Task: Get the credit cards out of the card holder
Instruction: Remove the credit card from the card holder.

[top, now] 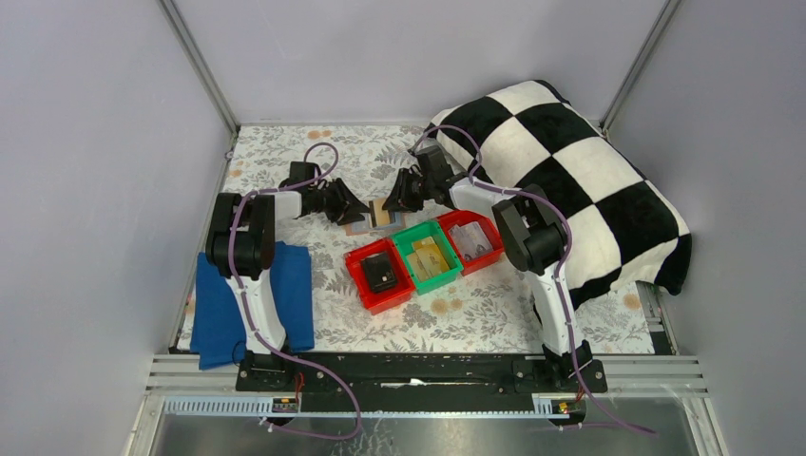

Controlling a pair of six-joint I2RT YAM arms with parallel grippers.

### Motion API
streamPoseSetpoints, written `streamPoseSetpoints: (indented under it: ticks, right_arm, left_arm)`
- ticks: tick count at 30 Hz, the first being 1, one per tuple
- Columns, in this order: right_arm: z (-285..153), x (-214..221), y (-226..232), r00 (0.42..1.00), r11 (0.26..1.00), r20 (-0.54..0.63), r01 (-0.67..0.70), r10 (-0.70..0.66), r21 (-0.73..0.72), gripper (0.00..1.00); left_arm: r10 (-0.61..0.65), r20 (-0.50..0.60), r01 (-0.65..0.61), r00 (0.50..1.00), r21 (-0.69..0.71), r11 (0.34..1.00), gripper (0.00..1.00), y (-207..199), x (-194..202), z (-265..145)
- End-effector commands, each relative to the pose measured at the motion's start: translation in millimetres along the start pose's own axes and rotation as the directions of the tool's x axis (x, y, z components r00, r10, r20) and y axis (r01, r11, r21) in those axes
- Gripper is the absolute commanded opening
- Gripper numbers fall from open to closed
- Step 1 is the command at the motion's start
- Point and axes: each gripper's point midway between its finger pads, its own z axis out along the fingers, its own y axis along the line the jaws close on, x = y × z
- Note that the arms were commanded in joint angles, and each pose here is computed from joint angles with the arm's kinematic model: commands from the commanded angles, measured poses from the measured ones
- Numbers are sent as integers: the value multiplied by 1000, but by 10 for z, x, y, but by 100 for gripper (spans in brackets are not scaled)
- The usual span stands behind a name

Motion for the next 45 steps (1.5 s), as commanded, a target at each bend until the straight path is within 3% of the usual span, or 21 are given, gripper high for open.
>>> streamPoseSetpoints:
  ticks: [1, 11, 17, 25, 28, 34, 45]
  right_arm:
    - [107, 158, -1, 999, 1000, -44, 2, -1, 7, 32]
    - [108, 162, 16, 999, 1000, -46, -4, 4, -2, 32]
    - [119, 171, 7, 999, 1000, -49, -6, 6, -4, 32]
    - [132, 182, 5, 998, 1000, -56, -9, 9, -9, 32]
    - [136, 181, 6, 998, 1000, -56, -10, 9, -10, 32]
    - [141, 186, 0, 998, 1000, -56, -13, 13, -9, 32]
    - [128, 204, -2, 998, 1000, -58, -15, 14, -12, 32]
  left_arm:
    - [46, 12, -47, 999, 40, 998, 41, -101, -10, 12]
    - [24, -18, -23, 1000, 33, 999, 43, 4, 81, 148]
    - [19, -24, -19, 1000, 25, 1000, 52, 46, 108, 171]
    - [13, -33, -10, 999, 73, 997, 53, -30, 120, 177]
    - [11, -32, -10, 999, 37, 999, 60, 49, 136, 193]
    - [35, -29, -37, 999, -84, 996, 62, 242, 169, 220]
    - [22, -40, -17, 999, 118, 993, 45, -76, 220, 225]
